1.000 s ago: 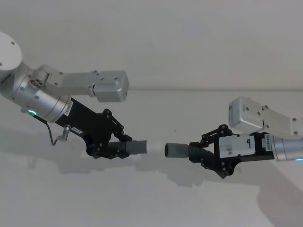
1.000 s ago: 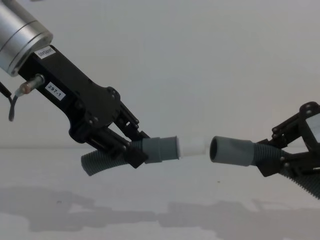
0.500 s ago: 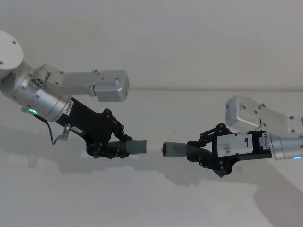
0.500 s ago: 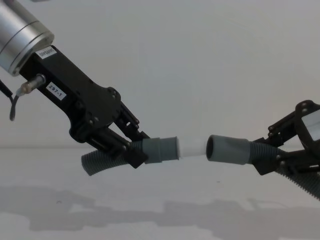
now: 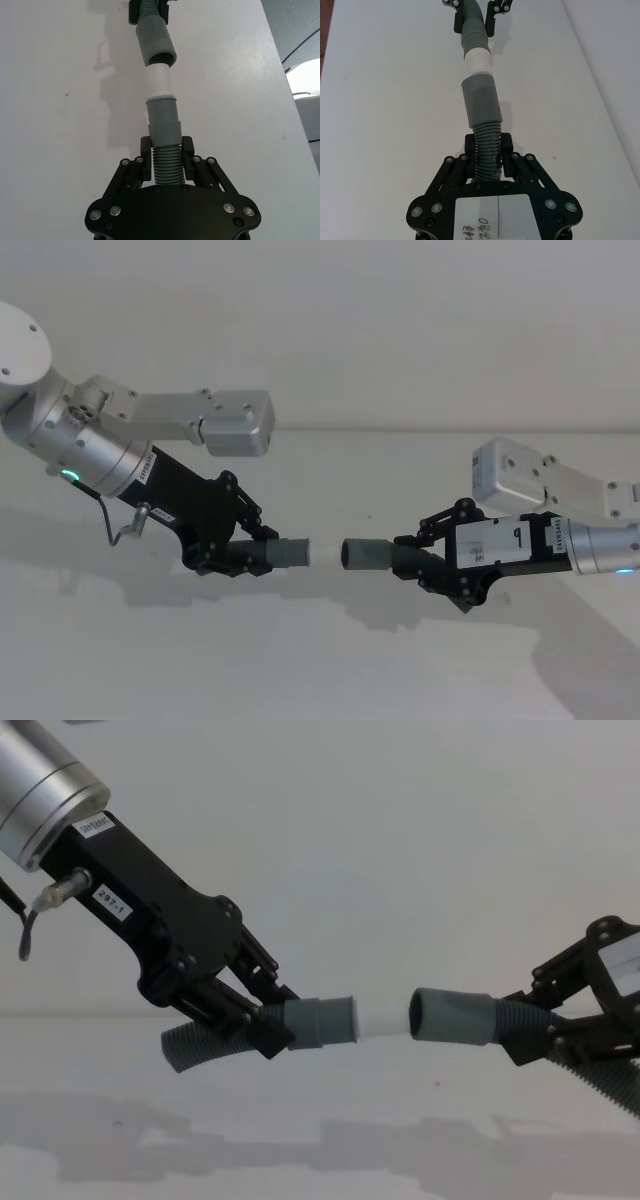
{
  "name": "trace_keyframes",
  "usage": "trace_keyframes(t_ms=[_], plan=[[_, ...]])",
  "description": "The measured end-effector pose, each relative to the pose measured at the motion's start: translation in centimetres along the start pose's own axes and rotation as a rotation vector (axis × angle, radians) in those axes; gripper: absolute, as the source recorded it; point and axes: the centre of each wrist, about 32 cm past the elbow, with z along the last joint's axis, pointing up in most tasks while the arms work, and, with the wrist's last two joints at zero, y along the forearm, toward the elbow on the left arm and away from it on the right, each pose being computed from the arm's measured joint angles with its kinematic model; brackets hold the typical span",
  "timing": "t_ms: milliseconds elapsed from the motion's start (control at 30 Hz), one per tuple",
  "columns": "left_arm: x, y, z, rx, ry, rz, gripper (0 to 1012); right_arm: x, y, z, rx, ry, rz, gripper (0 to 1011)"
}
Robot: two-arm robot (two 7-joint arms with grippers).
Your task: Use both hands to pick up one end of the pipe from the table, align the ends, and insert them.
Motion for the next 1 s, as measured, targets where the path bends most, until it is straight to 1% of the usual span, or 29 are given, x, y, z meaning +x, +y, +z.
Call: trace_keyframes(t_ms=[367,567,1000], plan=[[-0.06,0.07,0.15,0.008,0.001,0.003,343,0.0,0.2,0.3,-0.009,-0.011,0.01,283],[-0.14,0.1,0.33,0.011,-0.004,0.01,343,-0.1,0.2,0.5,-0.02,-0.017,0.018,283],[-0.53,0.34,1.21,0.031,-0.024,0.033,343,-0.2,0.3,1.1,-0.058,-0.012,0.012,283]])
